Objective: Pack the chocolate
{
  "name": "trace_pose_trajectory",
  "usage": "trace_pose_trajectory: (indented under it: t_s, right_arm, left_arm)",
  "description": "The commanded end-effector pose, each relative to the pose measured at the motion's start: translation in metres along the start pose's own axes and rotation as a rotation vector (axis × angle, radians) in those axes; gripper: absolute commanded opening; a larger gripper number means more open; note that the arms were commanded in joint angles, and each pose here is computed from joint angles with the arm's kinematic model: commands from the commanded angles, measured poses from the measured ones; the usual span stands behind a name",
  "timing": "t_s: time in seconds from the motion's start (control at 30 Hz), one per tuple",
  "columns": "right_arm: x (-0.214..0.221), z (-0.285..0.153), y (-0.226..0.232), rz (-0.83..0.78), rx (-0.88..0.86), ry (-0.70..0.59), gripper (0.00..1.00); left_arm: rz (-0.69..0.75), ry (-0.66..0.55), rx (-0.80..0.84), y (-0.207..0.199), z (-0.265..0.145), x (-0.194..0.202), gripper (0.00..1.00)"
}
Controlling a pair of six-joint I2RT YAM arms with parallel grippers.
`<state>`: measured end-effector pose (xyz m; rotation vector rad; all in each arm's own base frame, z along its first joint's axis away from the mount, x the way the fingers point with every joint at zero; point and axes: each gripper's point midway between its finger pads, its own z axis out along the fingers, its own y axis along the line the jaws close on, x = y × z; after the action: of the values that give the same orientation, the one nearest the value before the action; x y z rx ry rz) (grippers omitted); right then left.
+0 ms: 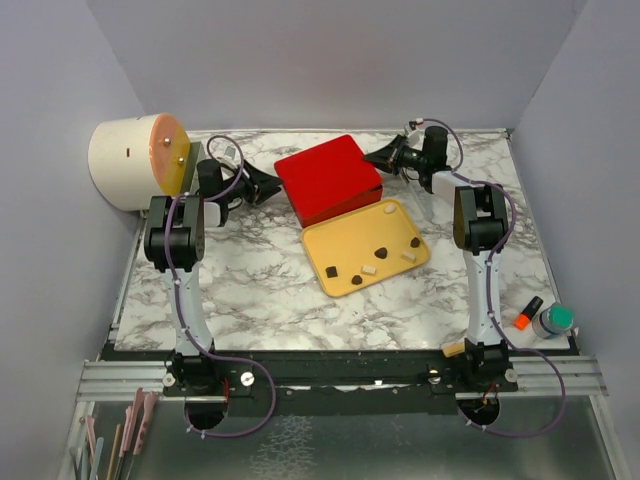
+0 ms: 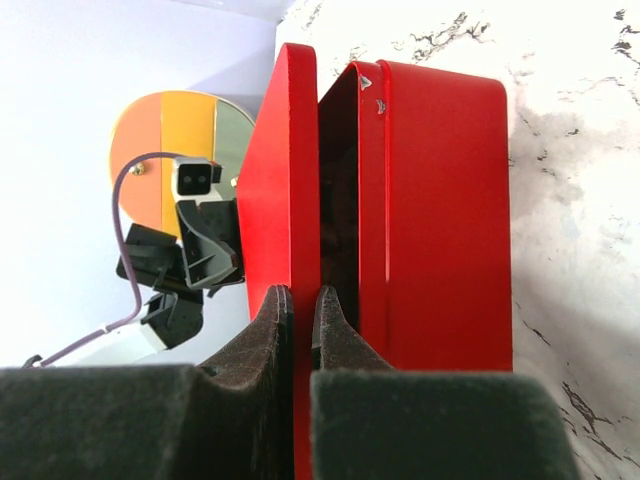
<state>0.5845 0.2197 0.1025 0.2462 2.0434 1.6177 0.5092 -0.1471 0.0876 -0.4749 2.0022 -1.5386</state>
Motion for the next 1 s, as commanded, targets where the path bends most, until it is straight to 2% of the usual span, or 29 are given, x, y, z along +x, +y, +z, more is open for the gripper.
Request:
trace_pose_trajectory:
  t_s: [0.0, 0.13, 0.37, 0.63, 0.97]
  right_arm:
    - [-0.008, 0.003, 0.004, -0.018, -0.004, -0.026, 0.00]
    - [-0.009, 0.003, 0.004, -0.024, 0.002, -0.029, 0.00]
    - [-0.011, 0.003, 0.003, -0.037, 0.016, -0.035, 0.01]
    - [-0.012, 0.002, 0.003, -0.054, 0.029, -0.041, 0.10]
    - [-0.015, 0.001, 0.005, -0.093, 0.041, -0.048, 0.30]
  left_arm:
    - [0.108, -0.055, 0.009, -0.035, -0.005, -0.017, 0.46]
    - [0.140, -0.049, 0.012, -0.048, -0.002, -0.020, 0.46]
    - [0.152, -0.027, -0.021, -0.043, 0.005, -0.018, 0.46]
    - [0.160, 0.014, -0.039, -0.039, 0.019, -0.002, 0.46]
    - [0.164, 0.015, -0.050, -0.036, 0.022, -0.004, 0.46]
